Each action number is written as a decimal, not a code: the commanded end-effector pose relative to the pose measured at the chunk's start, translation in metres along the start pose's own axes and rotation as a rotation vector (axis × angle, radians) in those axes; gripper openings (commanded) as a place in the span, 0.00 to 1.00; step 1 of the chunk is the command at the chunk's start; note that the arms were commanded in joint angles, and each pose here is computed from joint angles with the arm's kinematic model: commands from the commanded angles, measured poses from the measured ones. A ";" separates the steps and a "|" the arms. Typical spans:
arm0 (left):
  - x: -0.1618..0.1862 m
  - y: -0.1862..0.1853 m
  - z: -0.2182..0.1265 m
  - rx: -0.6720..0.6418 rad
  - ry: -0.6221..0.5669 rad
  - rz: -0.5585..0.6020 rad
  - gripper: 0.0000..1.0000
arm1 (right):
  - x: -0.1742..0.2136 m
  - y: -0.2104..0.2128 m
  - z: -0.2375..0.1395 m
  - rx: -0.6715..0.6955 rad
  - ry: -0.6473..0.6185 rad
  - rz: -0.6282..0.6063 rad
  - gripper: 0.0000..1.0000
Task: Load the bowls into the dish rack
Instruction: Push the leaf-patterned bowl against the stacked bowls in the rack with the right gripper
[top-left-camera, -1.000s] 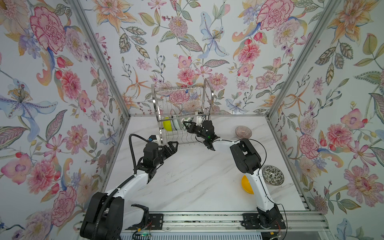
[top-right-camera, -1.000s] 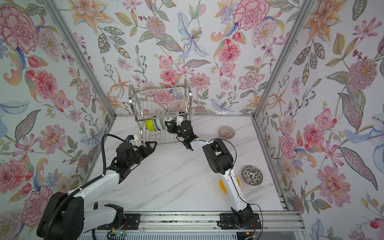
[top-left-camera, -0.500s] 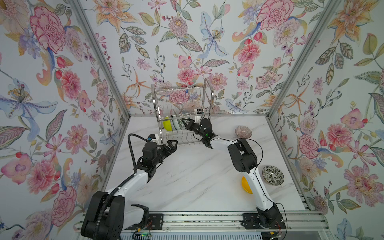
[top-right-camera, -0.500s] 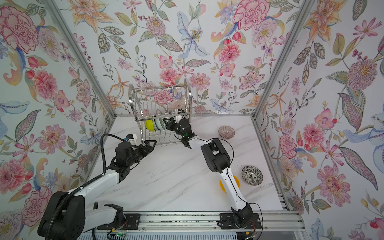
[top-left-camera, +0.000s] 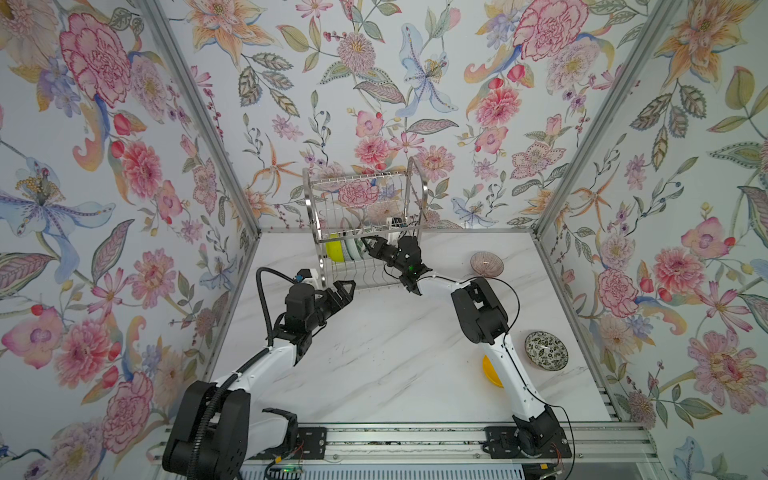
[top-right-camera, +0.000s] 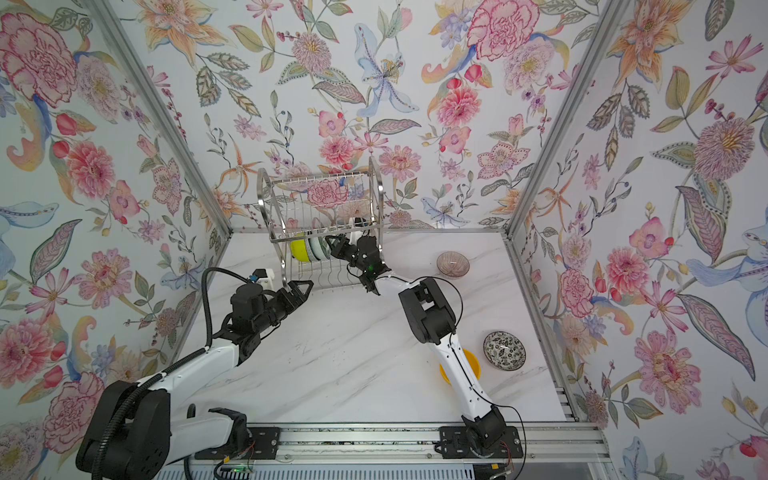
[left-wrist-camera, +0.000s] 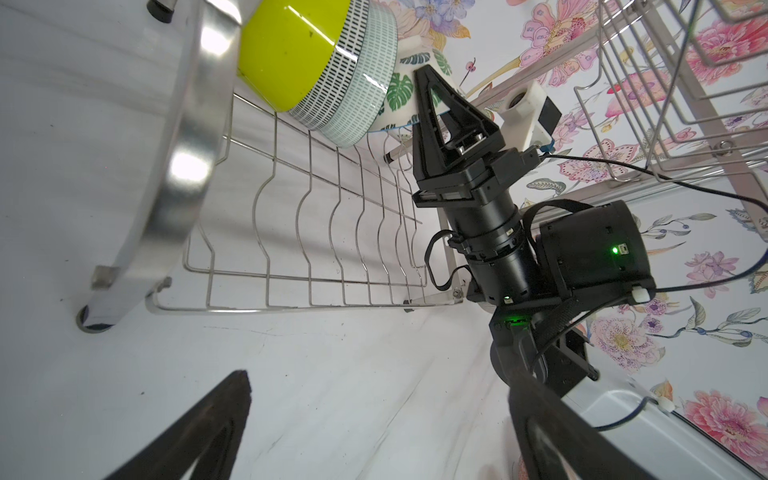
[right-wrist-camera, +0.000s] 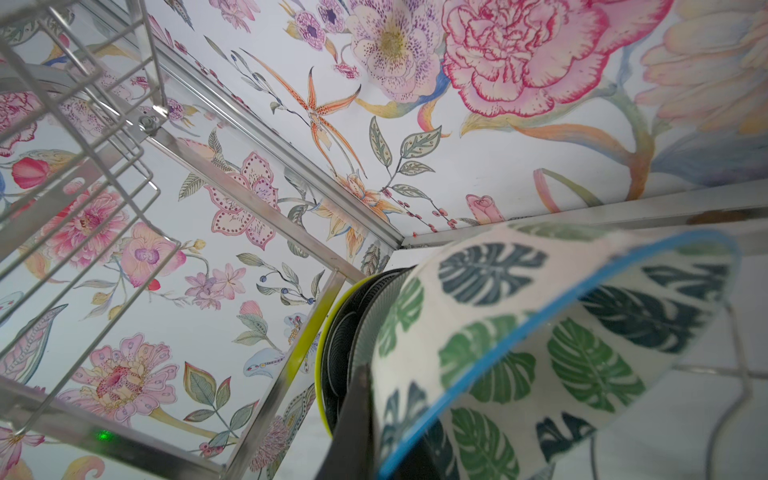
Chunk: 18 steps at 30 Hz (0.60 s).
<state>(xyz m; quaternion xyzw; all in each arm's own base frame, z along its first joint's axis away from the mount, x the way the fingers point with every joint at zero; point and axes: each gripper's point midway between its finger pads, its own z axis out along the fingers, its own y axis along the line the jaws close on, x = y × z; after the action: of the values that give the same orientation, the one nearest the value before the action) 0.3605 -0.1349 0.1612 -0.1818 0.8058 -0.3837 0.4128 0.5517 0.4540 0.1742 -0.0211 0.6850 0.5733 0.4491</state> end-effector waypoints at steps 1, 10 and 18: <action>0.000 0.002 0.001 0.008 0.010 -0.020 0.99 | -0.009 0.001 0.004 -0.023 -0.024 -0.001 0.00; -0.001 0.003 0.001 0.005 0.006 -0.022 0.99 | -0.004 -0.008 0.006 0.016 -0.004 0.010 0.01; -0.001 0.002 -0.001 0.007 0.006 -0.020 0.99 | 0.003 -0.017 0.008 0.046 0.023 0.020 0.04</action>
<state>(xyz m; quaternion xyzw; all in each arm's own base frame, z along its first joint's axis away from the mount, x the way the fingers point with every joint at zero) 0.3609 -0.1334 0.1610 -0.1868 0.8047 -0.3857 0.4108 0.5572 0.4583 0.1732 -0.0160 0.6920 0.5718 0.4404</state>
